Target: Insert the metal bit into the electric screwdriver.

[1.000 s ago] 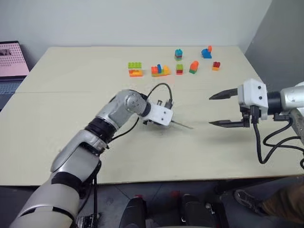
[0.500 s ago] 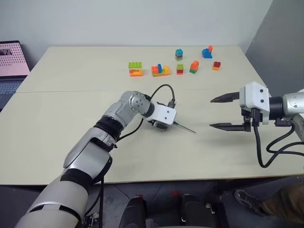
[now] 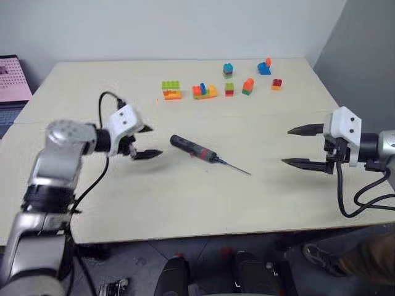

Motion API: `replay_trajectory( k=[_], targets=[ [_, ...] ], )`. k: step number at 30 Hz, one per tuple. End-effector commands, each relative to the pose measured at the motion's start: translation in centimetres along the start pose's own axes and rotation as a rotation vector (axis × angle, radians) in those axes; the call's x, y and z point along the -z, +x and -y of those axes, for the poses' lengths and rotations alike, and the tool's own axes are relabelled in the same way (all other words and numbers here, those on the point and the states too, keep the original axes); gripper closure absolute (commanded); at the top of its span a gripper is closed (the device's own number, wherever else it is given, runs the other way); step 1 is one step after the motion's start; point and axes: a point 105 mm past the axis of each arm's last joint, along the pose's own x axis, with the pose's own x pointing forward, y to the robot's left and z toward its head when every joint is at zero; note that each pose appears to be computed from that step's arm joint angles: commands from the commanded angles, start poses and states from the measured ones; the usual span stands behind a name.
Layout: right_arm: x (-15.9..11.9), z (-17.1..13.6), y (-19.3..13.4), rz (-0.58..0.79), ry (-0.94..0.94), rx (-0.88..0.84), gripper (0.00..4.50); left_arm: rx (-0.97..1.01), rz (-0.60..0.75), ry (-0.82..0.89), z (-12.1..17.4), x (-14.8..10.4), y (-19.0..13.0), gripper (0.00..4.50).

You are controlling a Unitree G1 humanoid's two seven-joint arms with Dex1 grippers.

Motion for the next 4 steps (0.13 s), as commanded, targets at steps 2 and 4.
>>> replay_trajectory(
  k=[2, 4],
  targets=[
    [-0.29, 0.11, -0.62, 0.036, 0.008, 0.029, 0.63, -0.021, 0.066, -0.045, 1.69, -1.32, -2.35, 0.39],
    [0.08, -0.18, -0.38, 0.035, 0.017, 0.017, 0.63, -0.029, 0.058, -0.073, 2.2, -0.47, -2.03, 0.39]
  ],
)
